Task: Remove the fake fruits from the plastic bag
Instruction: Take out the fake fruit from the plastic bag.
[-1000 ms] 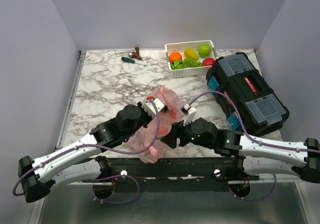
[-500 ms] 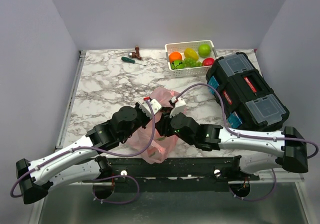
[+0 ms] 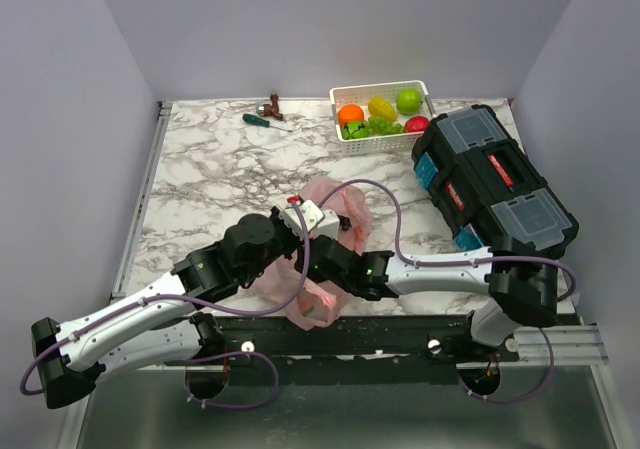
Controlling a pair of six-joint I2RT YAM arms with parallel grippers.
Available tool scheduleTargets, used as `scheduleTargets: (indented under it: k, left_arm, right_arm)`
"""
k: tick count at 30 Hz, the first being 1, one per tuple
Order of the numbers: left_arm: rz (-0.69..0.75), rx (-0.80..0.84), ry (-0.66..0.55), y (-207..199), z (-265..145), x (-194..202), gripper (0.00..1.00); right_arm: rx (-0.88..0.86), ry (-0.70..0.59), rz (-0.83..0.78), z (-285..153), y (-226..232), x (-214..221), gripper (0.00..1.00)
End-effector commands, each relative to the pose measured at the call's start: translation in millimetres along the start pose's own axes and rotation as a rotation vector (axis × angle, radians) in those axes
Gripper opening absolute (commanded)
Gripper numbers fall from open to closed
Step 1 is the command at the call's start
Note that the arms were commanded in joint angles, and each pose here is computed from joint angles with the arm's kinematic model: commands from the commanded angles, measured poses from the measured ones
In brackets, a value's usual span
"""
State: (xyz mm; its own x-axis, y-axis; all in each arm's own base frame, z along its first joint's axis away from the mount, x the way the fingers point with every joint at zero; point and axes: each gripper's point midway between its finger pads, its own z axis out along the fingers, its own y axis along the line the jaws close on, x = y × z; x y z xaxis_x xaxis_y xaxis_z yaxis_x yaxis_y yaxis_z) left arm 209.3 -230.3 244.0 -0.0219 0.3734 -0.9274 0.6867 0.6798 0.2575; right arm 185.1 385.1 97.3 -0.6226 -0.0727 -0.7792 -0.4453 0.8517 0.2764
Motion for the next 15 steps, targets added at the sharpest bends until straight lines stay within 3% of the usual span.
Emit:
scheduleTargets:
  k: [1, 9, 15]
  left_arm:
    - [-0.023, 0.031, -0.033, -5, -5, -11, 0.00]
    - [-0.020, 0.039, -0.030, -8, -4, -10, 0.00]
    - [-0.018, 0.048, -0.029, -11, -5, -10, 0.00]
  right_arm:
    - [-0.098, -0.011, 0.071, 17, 18, -7, 0.52]
    - [-0.301, 0.021, 0.007, 24, 50, 8, 0.61]
    - [-0.347, 0.039, -0.030, 30, 56, 20, 0.77]
